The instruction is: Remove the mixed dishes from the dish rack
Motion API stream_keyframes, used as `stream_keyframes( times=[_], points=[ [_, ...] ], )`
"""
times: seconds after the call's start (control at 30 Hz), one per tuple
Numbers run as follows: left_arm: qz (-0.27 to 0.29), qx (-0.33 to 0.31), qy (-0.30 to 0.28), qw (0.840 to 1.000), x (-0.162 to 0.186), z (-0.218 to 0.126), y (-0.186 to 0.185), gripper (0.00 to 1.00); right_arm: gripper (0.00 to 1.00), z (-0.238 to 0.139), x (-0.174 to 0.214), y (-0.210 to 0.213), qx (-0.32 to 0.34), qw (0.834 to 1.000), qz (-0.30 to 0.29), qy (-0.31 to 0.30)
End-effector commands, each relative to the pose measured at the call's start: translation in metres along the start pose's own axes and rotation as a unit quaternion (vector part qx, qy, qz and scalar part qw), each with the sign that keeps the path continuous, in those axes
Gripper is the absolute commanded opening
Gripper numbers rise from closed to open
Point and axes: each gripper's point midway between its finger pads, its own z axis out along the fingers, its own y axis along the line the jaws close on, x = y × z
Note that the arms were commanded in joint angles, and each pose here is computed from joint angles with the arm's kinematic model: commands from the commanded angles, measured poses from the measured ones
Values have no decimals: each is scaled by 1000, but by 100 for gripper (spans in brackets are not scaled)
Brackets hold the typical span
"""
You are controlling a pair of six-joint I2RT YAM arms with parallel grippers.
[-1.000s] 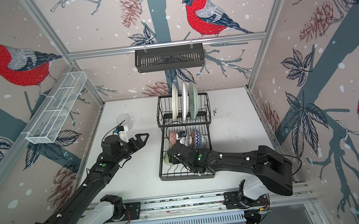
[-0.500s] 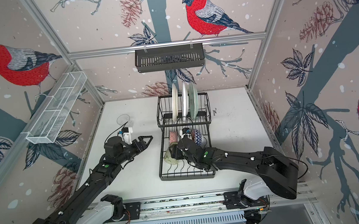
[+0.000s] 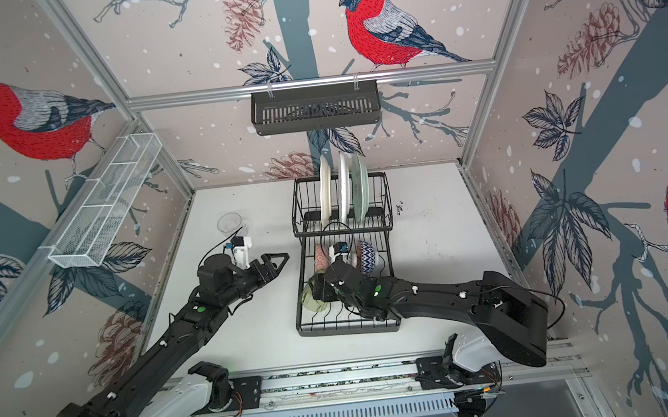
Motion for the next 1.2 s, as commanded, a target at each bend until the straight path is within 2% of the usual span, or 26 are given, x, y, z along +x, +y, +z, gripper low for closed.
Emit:
stream_keyframes(
  times=[0.0,0.1,0.23,0.4,0.5,0.67,0.8,1.0,1.17],
  points=[
    [11,6,-8,1000,-5,-1,-5,82,84,4,-1,0,12,1000,-6,-9],
    [11,4,-6,1000,-4,-1,-4,82,91,9,2,3,10,1000,-12,-3],
    [12,1,-6,1000,-4,-2,-3,82,92,13,7,5,14,1000,-14,5],
    [15,0,-7,1000,-4,-3,-3,83,97,9,21,-3,47,998,-24,20],
    [16,-2,-6,1000,-3,-3,-3,83,100,1,26,-4,35,999,-29,29],
    [17,-2,-4,1000,-2,-3,-2,83,100,-22,25,-15,27,999,-33,27],
    [16,-1,-7,1000,-3,-3,-2,83,100,-35,27,-13,-5,999,-36,25],
    [14,-2,-3,1000,-2,-2,-2,83,100,-32,32,-22,-4,998,-41,39],
    [14,-5,-3,1000,-1,-3,0,83,100,-25,35,-14,-49,998,-21,46]
  ],
)
